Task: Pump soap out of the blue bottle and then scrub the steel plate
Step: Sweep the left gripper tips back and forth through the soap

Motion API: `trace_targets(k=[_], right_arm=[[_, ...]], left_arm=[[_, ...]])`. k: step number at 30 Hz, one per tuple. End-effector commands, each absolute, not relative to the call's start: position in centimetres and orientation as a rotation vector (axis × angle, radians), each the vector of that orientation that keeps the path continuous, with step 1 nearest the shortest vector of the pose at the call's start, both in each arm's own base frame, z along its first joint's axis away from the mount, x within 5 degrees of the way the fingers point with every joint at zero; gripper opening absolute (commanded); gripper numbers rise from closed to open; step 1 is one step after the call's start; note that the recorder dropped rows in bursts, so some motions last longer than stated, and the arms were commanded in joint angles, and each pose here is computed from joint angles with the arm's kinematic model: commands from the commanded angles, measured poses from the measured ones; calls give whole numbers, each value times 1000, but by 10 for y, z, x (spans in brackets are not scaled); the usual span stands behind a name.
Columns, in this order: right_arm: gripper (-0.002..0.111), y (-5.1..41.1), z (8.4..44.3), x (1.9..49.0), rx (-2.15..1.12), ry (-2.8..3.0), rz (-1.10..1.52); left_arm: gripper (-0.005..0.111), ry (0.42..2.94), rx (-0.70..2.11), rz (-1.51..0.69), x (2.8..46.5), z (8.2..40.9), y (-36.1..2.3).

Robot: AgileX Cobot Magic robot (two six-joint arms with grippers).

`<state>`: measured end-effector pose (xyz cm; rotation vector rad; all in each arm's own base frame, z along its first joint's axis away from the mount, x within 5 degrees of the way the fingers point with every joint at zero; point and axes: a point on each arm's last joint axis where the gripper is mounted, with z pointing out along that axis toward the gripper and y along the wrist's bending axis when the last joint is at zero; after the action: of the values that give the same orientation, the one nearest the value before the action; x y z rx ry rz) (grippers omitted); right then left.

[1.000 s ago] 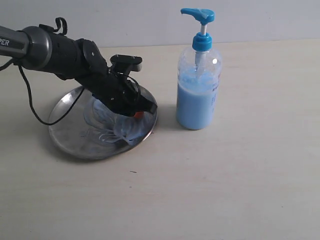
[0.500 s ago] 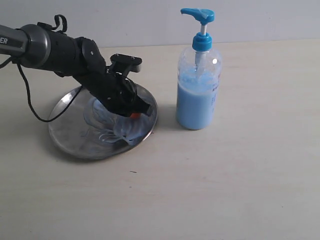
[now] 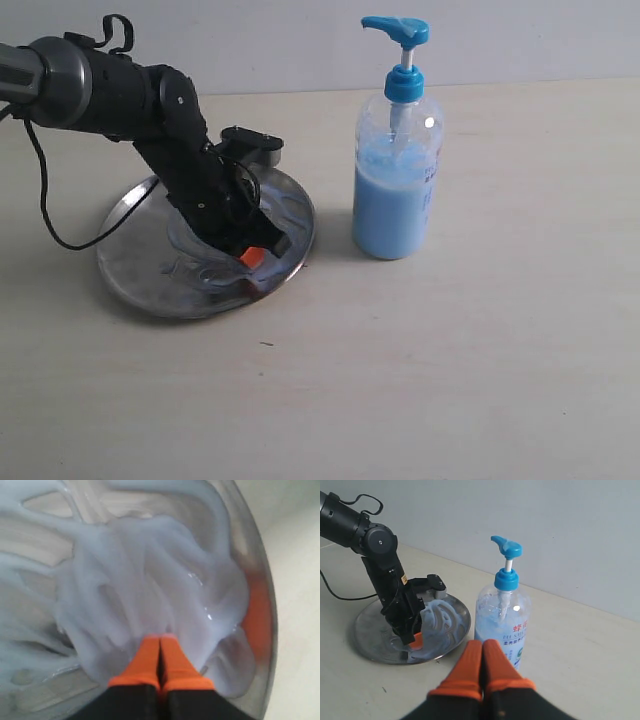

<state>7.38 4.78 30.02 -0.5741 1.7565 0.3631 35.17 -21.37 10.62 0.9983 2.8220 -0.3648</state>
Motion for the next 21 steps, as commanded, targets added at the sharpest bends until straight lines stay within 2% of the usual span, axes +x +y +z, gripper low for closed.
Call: trace_targets(k=[1,15,21], right_arm=[[0,48,300,74,-570,1748,362],[0,48,300,74,-565,1750,371],[0,48,300,74,-563,1746,371]], left_arm=[[0,2899,1006,-247,348,91,-204],[0,2711,730,-303,370,94,-214],[0,2722,731,-344,369,83,-218]])
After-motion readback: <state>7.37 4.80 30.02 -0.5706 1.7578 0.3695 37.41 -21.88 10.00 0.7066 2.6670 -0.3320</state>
